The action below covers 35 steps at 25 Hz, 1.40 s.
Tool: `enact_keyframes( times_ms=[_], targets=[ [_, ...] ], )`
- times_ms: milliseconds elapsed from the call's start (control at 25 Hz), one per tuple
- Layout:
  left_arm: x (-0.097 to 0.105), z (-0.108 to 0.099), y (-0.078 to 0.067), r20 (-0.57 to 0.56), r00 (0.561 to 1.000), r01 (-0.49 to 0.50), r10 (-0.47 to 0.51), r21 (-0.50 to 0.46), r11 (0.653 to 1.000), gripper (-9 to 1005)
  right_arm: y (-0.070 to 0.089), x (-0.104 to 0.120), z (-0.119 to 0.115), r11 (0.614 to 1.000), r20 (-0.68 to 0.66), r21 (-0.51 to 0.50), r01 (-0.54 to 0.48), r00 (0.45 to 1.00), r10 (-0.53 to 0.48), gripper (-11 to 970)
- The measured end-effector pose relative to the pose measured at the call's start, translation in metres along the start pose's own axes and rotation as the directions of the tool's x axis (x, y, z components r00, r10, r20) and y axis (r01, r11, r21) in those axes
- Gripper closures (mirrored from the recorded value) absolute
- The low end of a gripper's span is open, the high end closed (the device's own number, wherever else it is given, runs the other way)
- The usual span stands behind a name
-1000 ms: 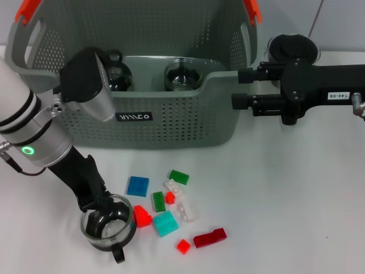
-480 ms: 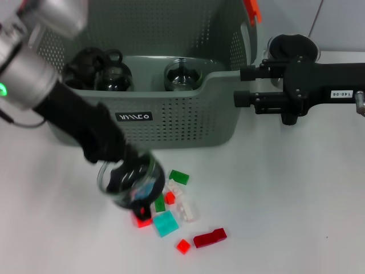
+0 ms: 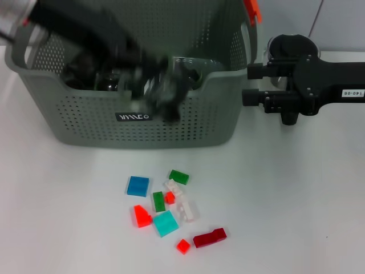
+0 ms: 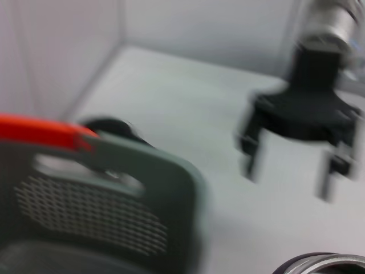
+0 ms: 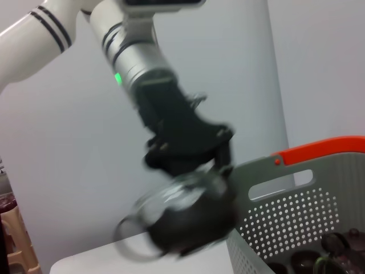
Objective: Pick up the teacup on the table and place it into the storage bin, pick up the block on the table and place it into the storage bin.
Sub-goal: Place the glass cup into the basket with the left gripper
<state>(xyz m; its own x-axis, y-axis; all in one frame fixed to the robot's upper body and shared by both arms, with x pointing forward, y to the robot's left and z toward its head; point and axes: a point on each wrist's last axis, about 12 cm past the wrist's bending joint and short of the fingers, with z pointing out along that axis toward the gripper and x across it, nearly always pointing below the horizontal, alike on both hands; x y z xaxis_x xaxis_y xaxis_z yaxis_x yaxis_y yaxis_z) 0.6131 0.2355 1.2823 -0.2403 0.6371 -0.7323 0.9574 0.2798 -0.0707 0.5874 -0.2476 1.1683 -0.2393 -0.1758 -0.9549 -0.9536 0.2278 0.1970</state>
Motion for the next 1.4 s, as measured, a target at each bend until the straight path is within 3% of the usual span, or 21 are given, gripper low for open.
enact_keyframes(
  times_ms=[160,280,360,680,760,800,920,1400],
  targets=[
    [-0.012,-0.003,0.022,0.055,0.997,0.059,-0.054,-0.098,0.993,940,0.001,0.000,-0.006,1.000,-0.006,-0.013,-0.004,1.000,0.004,260],
    [-0.013,0.004,0.049,0.116,0.980,0.180,-0.160,-0.193,0.965,940,0.003,0.000,-0.011,0.999,-0.014,-0.030,-0.012,1.000,0.011,260],
    [-0.012,0.007,0.054,0.127,0.975,0.207,-0.183,-0.203,0.957,942,0.005,0.001,-0.014,0.999,-0.020,-0.039,-0.017,1.000,0.016,260],
    [0.007,0.035,0.088,0.210,0.915,0.399,-0.343,-0.365,0.841,946,0.007,0.002,-0.020,0.998,-0.026,-0.055,-0.023,0.999,0.022,261],
    [0.010,0.040,0.090,0.210,0.910,0.414,-0.358,-0.385,0.825,946,0.008,0.002,-0.020,0.998,-0.027,-0.060,-0.023,0.999,0.021,261],
    [0.015,0.057,0.091,0.169,0.909,0.416,-0.381,-0.443,0.795,946,0.008,0.002,-0.020,0.998,-0.028,-0.064,-0.023,0.999,0.022,261],
    [0.017,0.067,0.091,0.132,0.912,0.402,-0.389,-0.487,0.776,946,0.009,0.003,-0.020,0.997,-0.031,-0.073,-0.024,0.999,0.022,261],
    [0.014,0.089,0.089,0.057,0.926,0.334,-0.372,-0.582,0.742,945,0.013,0.009,-0.018,0.995,-0.029,-0.089,-0.045,0.999,0.042,261]
  ],
)
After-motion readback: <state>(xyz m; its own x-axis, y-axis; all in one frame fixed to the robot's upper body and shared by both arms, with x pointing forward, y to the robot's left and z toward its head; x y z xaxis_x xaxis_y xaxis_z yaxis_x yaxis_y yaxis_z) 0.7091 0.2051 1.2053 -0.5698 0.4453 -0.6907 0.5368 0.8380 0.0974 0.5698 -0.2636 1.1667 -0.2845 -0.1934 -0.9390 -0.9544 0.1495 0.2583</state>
